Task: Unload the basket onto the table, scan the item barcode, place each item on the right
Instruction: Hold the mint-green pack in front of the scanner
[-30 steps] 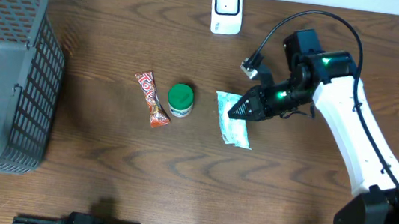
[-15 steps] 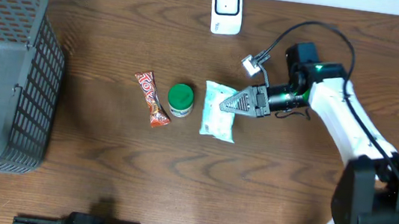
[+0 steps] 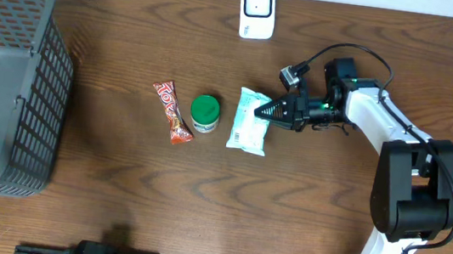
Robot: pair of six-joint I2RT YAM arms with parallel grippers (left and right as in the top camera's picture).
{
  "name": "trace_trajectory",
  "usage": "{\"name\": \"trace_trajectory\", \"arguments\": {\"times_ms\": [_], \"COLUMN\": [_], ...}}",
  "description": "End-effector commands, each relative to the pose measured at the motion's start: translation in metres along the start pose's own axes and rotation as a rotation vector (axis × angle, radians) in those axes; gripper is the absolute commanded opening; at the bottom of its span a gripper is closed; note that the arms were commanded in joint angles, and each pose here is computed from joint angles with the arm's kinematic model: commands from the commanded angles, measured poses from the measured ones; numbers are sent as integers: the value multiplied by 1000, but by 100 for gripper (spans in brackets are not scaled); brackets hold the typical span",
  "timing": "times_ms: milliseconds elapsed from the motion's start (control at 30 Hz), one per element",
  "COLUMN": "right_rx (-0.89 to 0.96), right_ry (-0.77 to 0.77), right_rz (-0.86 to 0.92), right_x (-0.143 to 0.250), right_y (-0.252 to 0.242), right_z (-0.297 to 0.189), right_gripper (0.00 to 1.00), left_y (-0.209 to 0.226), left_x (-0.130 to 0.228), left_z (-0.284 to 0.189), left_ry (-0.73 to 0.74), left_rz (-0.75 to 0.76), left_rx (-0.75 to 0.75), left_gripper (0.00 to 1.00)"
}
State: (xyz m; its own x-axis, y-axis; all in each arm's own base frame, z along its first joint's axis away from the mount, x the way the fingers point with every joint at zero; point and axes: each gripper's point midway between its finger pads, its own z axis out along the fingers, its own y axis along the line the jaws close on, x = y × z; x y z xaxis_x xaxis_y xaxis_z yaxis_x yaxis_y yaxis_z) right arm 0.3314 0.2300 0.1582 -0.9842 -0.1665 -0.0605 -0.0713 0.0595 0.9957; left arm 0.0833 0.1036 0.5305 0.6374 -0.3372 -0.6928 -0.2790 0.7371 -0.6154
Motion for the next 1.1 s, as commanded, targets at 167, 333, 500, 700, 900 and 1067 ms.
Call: {"name": "trace_trajectory", "arguments": {"times_ms": [167, 333, 500, 700, 900, 1067], "right_rx": [-60, 139, 668, 1152, 1210, 1267], "right_ry": [1, -16, -204, -526, -565, -621], "right_rz": [175, 82, -117, -397, -734, -936], "right_x": [1, 1, -32, -91, -136, -178], "right_y": [18, 26, 25, 47, 66, 63], "right_z": [-2, 2, -18, -62, -40, -35], "right_gripper": [1, 1, 2, 1, 1, 1], "left_y": [1, 1, 3, 4, 7, 7], "left_x": [0, 1, 4, 7, 16, 16], "left_z": [0, 0, 0, 0, 1, 1], "left_ry": [-4, -3, 11, 21, 46, 46], "left_rz": [-9, -8, 5, 14, 36, 36], "left_rx": [-4, -5, -11, -15, -25, -26], "left_gripper": [98, 98, 98, 98, 98, 98]}}
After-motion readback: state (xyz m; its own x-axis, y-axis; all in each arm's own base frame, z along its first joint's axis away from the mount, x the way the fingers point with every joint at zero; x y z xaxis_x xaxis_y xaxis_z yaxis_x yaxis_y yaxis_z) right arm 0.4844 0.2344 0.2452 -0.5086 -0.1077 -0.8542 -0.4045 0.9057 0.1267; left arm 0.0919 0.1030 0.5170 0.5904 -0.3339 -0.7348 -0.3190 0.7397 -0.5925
